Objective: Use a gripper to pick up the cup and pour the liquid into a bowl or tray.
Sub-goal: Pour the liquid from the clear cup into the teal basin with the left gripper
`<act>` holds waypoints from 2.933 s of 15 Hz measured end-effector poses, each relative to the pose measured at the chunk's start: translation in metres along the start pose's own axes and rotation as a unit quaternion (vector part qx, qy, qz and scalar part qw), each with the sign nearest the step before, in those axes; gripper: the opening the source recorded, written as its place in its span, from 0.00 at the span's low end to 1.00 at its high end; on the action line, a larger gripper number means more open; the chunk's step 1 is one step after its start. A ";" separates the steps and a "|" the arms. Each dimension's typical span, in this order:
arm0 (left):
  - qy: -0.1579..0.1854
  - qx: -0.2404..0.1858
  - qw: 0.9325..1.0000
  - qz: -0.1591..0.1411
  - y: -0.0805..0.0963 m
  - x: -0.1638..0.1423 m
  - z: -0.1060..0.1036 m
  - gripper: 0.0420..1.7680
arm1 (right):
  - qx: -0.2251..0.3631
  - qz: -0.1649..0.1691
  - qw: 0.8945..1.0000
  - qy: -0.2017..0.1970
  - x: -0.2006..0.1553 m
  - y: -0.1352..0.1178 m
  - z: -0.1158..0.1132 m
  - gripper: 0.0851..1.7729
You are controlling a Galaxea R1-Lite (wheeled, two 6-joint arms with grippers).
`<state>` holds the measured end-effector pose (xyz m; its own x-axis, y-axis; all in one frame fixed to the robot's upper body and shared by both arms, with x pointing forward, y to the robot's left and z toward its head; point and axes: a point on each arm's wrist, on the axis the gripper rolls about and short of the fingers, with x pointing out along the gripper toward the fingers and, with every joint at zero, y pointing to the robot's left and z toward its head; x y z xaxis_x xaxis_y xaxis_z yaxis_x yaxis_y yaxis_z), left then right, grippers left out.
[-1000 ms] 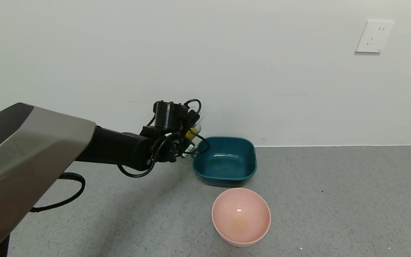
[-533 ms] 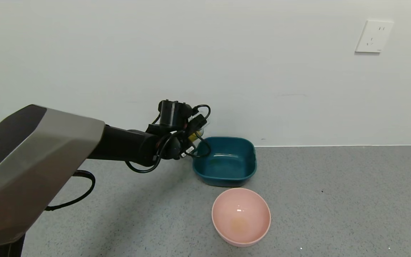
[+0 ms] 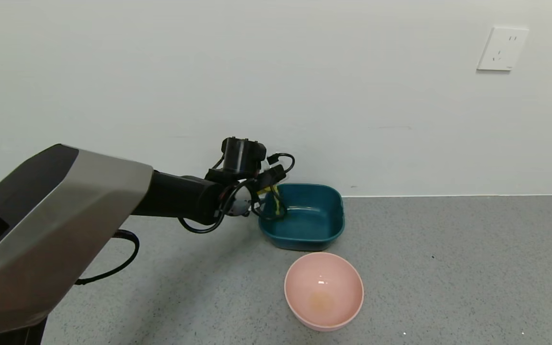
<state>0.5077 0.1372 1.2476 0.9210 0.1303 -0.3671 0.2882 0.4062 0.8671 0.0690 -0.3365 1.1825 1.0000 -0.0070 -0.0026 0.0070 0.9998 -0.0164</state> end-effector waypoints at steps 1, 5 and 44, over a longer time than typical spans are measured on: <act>0.001 0.012 1.000 0.002 -0.001 -0.002 0.002 0.72 | 0.000 0.000 1.000 0.000 0.000 0.000 0.000 0.96; 0.008 0.061 0.998 0.014 -0.002 -0.006 0.007 0.72 | 0.000 0.000 1.000 0.000 0.000 0.000 0.000 0.96; 0.059 0.205 0.974 0.073 -0.007 -0.035 0.030 0.72 | 0.000 0.000 1.000 0.000 0.000 0.000 0.000 0.96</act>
<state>0.4814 0.1024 1.2643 0.9307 0.2716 -0.2448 0.2589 -0.0166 0.9658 0.0690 -0.3365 1.1824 1.0000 -0.0070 -0.0034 0.0070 0.9998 -0.0168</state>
